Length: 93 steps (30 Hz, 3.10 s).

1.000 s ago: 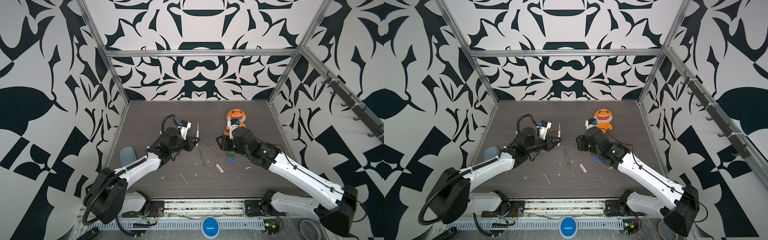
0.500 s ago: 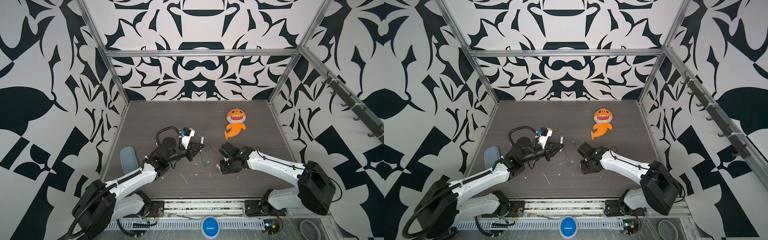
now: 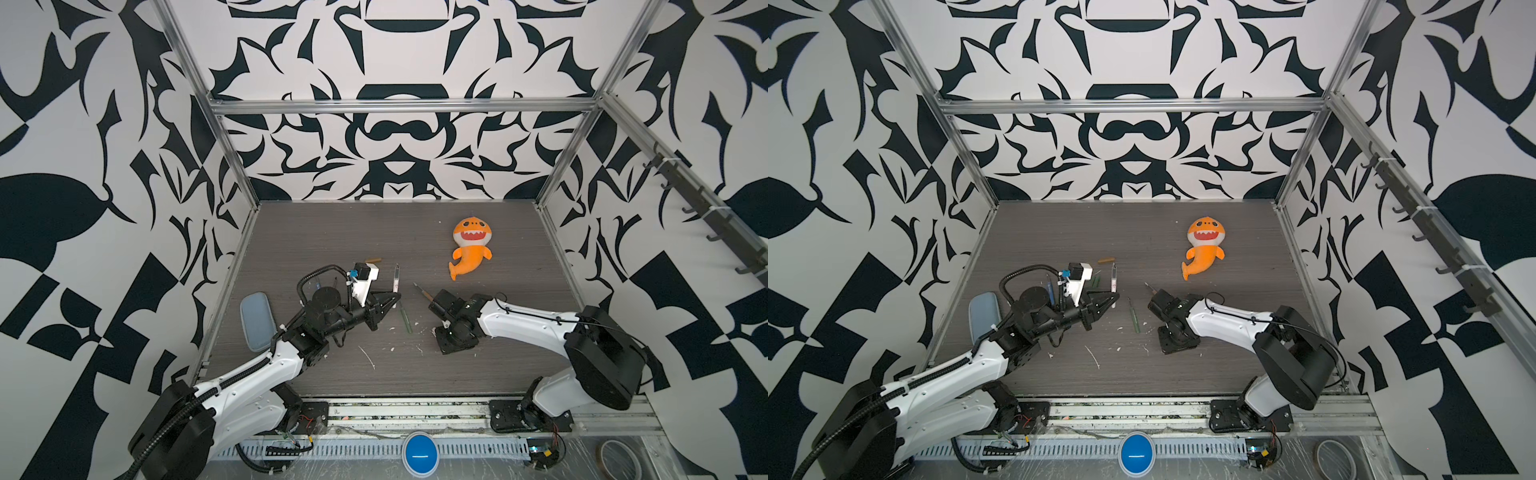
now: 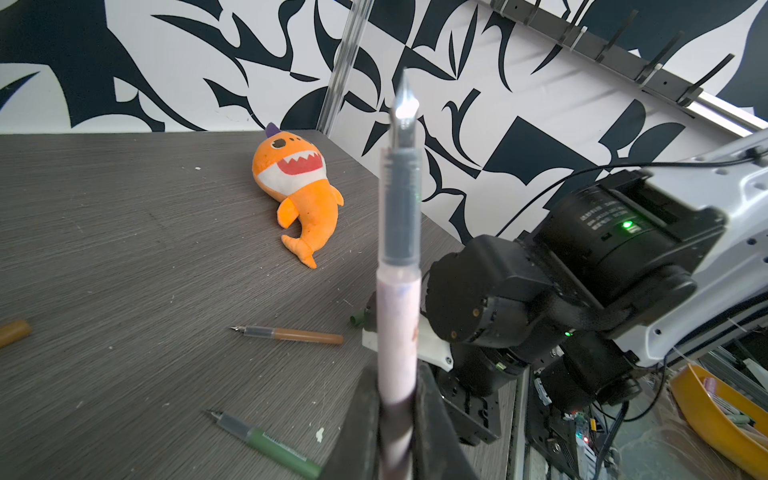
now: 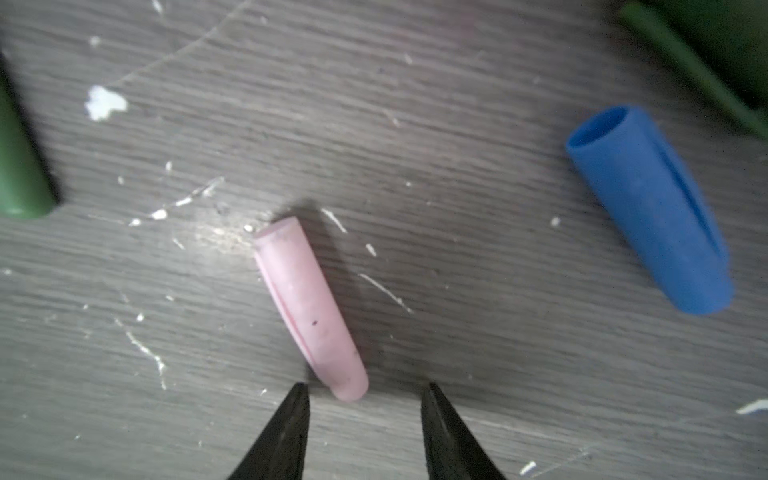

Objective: Insert the pens into the pen caps

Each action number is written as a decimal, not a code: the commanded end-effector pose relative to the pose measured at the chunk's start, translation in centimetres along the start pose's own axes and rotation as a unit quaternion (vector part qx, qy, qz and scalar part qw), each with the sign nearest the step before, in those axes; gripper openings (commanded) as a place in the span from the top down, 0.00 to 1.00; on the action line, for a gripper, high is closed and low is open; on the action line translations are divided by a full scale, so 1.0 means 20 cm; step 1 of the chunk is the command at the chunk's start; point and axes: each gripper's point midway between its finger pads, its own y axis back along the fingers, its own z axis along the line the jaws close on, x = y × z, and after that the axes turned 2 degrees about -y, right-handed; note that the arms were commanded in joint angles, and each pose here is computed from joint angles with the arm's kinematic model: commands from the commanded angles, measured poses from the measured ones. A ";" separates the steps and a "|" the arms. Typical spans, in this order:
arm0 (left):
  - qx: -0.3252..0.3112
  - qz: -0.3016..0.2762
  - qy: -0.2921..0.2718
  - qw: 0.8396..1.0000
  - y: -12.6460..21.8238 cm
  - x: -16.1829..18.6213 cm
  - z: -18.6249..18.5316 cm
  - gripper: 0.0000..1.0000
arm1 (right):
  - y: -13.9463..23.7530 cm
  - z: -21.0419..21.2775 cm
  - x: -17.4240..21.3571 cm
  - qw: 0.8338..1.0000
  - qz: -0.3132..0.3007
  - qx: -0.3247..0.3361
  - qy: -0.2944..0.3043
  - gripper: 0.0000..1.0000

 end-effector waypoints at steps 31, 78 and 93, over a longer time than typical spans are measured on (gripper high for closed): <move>0.005 -0.008 0.021 1.000 0.06 -0.05 -0.05 1.00 | 0.22 0.06 -0.34 0.997 -0.079 -0.003 0.025 0.78; -0.006 0.013 0.039 0.999 0.12 0.04 -0.04 1.00 | 0.07 0.16 -0.28 0.994 -0.039 -0.088 0.043 0.68; 0.008 0.019 0.044 0.999 0.09 0.05 -0.06 1.00 | 0.12 0.05 -0.29 0.991 -0.052 -0.126 -0.002 0.73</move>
